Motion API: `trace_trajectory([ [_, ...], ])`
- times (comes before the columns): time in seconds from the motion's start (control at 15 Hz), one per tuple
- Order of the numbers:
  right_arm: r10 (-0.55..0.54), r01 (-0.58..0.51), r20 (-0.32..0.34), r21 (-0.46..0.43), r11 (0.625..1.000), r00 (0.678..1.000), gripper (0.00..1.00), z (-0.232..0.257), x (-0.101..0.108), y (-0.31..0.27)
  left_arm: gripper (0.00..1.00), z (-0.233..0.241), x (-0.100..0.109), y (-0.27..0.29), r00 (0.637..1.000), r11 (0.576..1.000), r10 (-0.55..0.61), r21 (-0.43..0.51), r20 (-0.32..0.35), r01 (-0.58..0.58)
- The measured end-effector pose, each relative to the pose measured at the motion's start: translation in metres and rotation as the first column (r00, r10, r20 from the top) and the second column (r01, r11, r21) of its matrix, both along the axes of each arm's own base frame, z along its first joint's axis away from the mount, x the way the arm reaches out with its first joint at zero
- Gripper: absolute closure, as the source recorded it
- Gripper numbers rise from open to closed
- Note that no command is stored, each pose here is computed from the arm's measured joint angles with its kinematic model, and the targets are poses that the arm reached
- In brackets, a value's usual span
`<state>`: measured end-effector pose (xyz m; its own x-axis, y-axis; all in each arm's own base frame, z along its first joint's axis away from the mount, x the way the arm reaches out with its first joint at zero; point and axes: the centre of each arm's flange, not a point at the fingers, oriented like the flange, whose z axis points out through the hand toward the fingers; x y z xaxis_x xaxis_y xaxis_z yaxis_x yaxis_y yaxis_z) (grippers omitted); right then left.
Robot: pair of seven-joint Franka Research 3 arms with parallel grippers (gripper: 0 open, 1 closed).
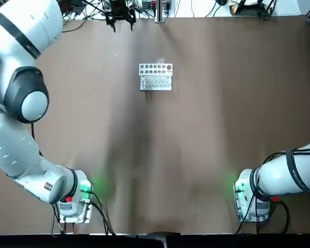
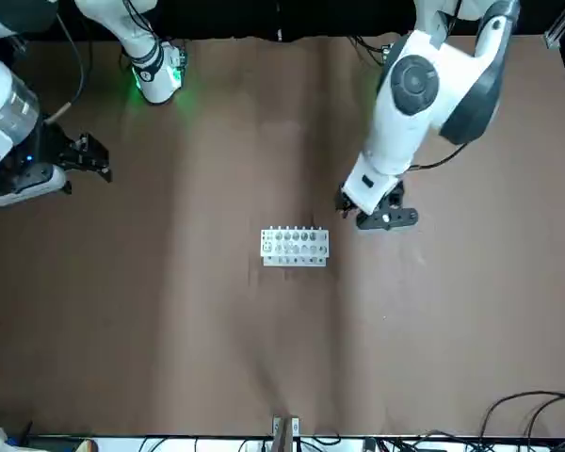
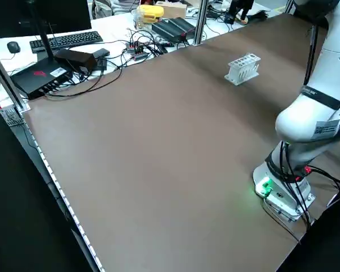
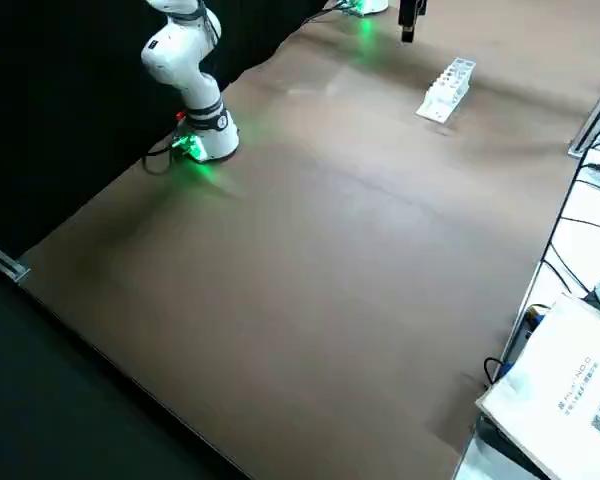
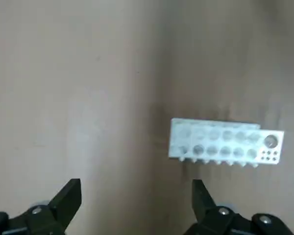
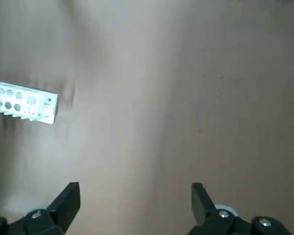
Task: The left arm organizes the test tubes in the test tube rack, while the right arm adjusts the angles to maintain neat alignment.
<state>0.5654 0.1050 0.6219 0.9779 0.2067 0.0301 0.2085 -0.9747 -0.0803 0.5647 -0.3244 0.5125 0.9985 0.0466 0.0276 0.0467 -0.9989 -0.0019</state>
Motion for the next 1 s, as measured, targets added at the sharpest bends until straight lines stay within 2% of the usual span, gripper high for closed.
trace_trajectory([
  [0.53, 0.123, -0.123, -0.003, 0.007, 0.992, 0.992, 0.0, -0.023, -0.003, 0.079, 0.0, 0.057, -0.002, 0.108, 0.987, 0.989, -0.138, 0.044, -0.088, 0.142],
  [0.8, 0.109, -0.107, -0.02, 0.104, 0.989, 0.994, 0.0, -0.037, 0.006, 0.09, 0.0, 0.074, -0.003, 0.157, 0.977, 0.982, -0.175, 0.045, -0.125, 0.182],
  [1.0, 0.061, -0.057, -0.027, 0.13, 0.99, 0.998, 0.0, -0.049, 0.012, 0.101, 0.0, 0.081, -0.001, 0.19, 0.972, 0.979, -0.192, 0.04, -0.138, 0.199],
])
